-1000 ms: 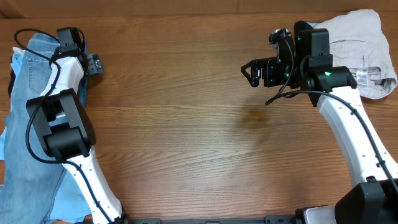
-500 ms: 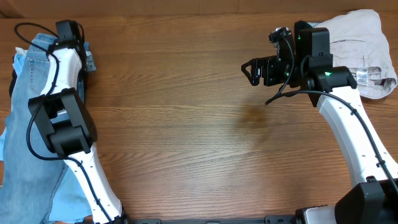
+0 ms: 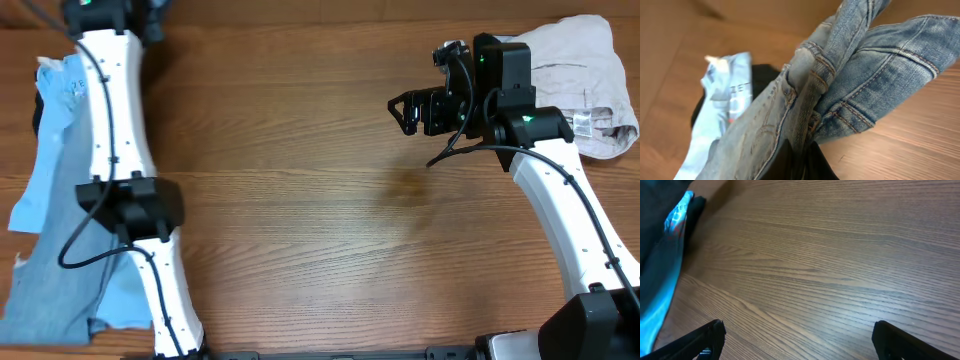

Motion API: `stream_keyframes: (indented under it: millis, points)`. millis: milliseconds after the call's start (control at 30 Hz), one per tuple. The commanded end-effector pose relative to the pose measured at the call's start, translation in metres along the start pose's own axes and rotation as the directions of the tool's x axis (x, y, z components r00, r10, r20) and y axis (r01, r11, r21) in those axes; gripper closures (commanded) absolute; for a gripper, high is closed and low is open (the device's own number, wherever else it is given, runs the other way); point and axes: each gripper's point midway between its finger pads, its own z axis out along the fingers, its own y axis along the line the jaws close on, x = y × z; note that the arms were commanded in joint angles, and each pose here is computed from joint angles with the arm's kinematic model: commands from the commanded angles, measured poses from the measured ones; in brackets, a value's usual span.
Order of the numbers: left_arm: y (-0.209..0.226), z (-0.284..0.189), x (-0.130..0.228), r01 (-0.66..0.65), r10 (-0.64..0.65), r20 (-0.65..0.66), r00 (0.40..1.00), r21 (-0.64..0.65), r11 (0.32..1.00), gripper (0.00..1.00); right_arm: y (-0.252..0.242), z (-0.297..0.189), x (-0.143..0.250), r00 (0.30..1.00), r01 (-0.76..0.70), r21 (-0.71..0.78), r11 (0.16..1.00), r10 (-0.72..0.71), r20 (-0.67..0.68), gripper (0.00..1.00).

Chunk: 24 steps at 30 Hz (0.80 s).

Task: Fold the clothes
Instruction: 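Grasp the jeans with the left gripper and drag them toward center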

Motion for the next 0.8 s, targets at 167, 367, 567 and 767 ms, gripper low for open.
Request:
stream_keyframes:
  millis: [167,367,567,767]
  points:
    - [-0.166,-0.095,0.005,-0.262,0.222,0.176,0.959,0.249,0.933,0.96,0.003,0.000,0.001,1.000,-0.002,-0.012,1.000,0.002,-0.002,0.01]
    - [-0.245,-0.125,0.036,-0.363,0.298,0.216,0.930,0.393,0.845,0.96,-0.001,-0.015,-0.025,0.995,-0.073,0.002,0.997,0.073,0.067,0.01]
    - [-0.313,-0.125,0.094,-0.422,0.398,0.171,0.901,0.556,0.716,0.96,-0.065,-0.062,-0.052,0.935,-0.310,0.054,0.949,0.293,0.200,0.01]
    - [-0.367,-0.154,0.159,-0.522,0.543,0.199,0.816,0.657,0.544,0.46,-0.079,-0.070,-0.043,0.924,-0.351,0.062,0.934,0.335,0.185,0.01]
